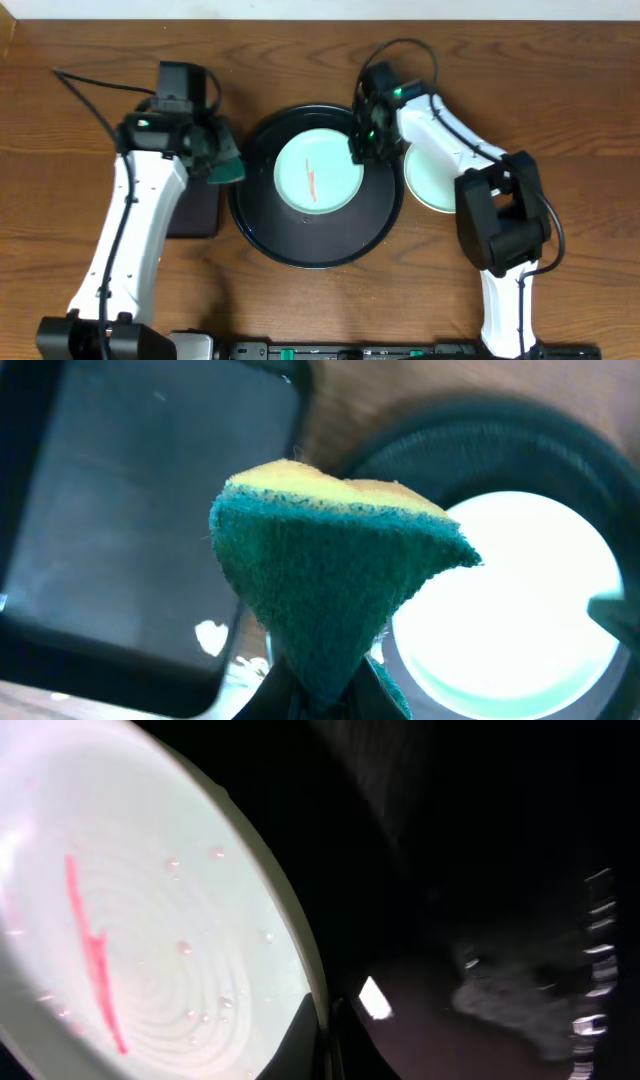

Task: Clean dirty plates on tray and stack at the side
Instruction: 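Drag the red-streaked light-blue plate to the tray center with the right gripper, then scrub the plate with the sponge in the left gripper, right holding rim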

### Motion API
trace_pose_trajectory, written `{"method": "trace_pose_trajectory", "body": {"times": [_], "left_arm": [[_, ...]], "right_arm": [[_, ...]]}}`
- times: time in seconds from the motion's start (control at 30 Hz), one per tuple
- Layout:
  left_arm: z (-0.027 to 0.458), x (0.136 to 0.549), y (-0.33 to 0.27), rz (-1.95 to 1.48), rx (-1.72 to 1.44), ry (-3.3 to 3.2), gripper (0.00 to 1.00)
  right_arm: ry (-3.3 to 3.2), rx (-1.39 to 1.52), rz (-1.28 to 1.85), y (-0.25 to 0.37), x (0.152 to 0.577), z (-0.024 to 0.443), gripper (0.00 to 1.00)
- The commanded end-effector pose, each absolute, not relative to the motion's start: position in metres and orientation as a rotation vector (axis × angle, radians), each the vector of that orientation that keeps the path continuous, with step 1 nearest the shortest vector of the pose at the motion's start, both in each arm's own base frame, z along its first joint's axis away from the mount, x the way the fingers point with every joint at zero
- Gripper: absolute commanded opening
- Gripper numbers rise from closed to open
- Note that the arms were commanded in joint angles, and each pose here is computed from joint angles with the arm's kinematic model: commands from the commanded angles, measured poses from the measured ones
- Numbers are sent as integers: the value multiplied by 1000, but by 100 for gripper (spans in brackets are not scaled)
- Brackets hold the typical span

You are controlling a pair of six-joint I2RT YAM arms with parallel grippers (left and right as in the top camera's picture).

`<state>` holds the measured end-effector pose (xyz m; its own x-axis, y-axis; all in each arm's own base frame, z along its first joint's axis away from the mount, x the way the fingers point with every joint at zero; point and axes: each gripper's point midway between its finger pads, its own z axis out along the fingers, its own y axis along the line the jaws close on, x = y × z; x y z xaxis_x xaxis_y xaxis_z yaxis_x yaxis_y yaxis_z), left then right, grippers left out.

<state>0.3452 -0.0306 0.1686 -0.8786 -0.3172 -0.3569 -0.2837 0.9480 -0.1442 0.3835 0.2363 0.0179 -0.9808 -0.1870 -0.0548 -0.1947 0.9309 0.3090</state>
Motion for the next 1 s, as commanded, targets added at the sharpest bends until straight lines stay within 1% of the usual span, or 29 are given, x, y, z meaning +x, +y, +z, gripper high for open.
{"method": "trace_pose_trajectory", "body": {"times": [0.0,0.13,0.3,0.47,0.7,0.83,0.97], "left_arm": [[156,343,-44,-131,-407,2739,7],[143,347,-62,-157,-374,2742,7],[121,359,-99,-209,-258,2770,7],[84,364,-129,-201,-151,2831,7],[36,360,-144,-171,-104,2933,8],[22,357,-156,-255,-95,2977,7],[17,355,-177,-433,-72,2996,7]], "right_arm": [[3087,-257,516,243,370,15,1],[3091,-282,531,250,360,3,1],[3096,-286,544,254,351,-8,1],[3098,-283,543,253,351,-9,1],[3096,-284,544,253,351,-8,1],[3095,-284,544,253,351,-8,1],[3092,-284,545,254,352,-8,1]]}}
